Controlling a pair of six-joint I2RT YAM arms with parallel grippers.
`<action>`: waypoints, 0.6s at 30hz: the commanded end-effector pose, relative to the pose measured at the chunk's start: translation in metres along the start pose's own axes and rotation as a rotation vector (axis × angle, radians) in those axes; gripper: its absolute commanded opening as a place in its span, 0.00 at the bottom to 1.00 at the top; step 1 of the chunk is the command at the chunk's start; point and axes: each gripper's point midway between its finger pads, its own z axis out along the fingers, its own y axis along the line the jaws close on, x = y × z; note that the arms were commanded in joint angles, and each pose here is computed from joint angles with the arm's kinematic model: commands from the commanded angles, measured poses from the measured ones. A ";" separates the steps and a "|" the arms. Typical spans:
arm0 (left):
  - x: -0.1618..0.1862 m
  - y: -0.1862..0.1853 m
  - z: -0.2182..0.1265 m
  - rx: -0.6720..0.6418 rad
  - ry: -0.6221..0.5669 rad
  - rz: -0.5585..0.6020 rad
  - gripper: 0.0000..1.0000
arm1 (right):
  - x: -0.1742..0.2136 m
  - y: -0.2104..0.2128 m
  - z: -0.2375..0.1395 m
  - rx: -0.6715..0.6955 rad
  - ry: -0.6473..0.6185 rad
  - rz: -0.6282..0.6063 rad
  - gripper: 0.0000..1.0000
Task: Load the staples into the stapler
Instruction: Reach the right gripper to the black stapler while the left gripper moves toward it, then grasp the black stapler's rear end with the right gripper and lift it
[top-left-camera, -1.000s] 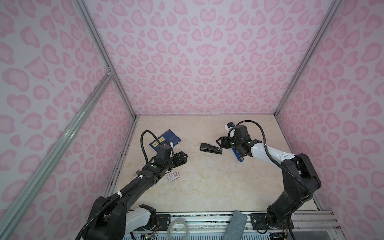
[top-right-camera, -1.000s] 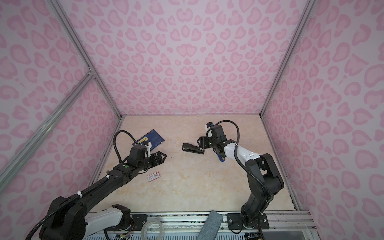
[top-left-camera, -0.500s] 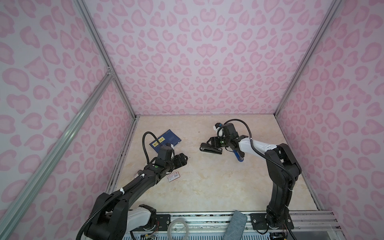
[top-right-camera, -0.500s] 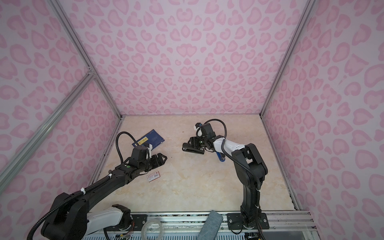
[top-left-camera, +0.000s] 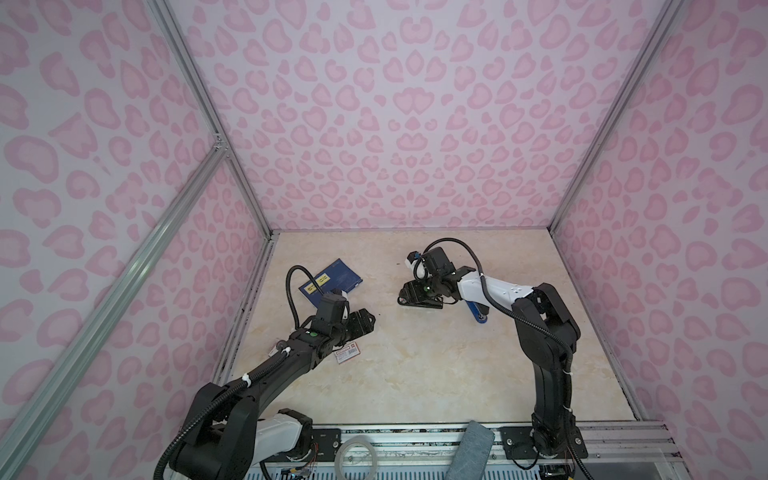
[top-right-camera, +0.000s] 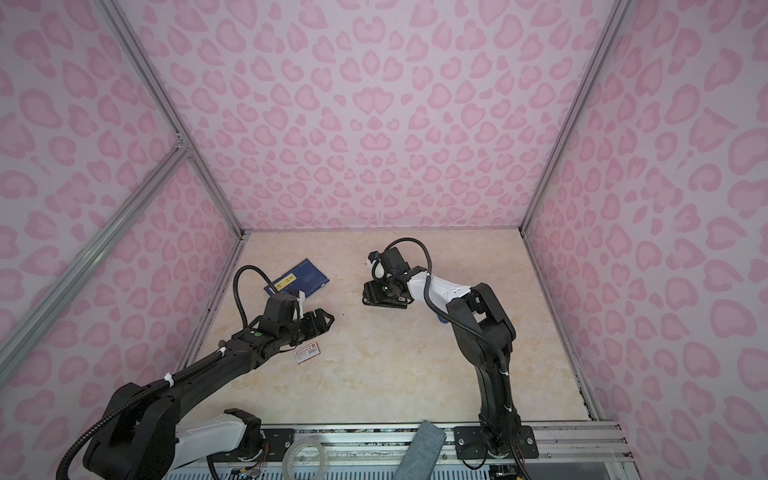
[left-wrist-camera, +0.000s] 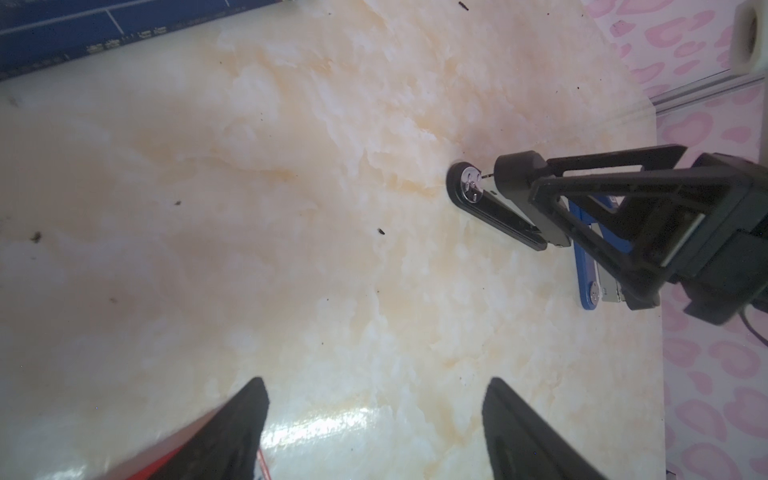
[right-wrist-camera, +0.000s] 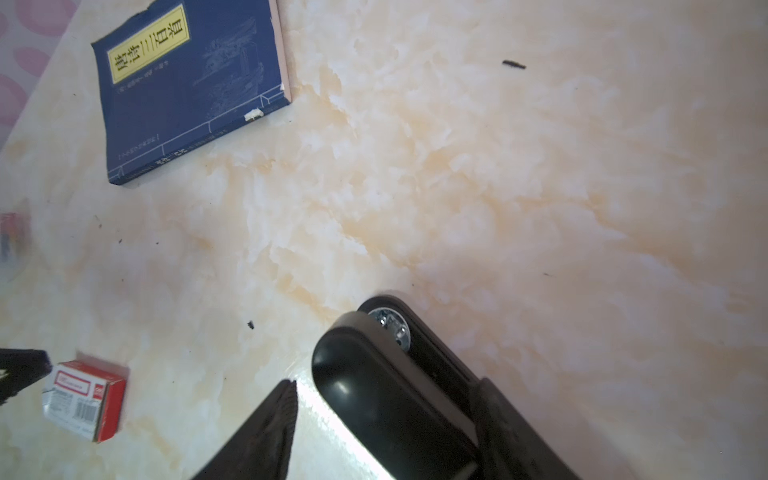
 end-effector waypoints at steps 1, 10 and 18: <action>-0.005 -0.004 0.001 0.017 -0.023 -0.003 0.84 | 0.008 -0.002 0.007 0.087 0.075 -0.108 0.67; -0.001 0.000 0.004 0.008 -0.012 -0.005 0.83 | 0.016 0.001 0.032 0.184 0.238 -0.249 0.51; 0.001 0.002 0.004 0.005 -0.005 -0.004 0.83 | 0.015 0.004 0.027 0.183 0.242 -0.268 0.58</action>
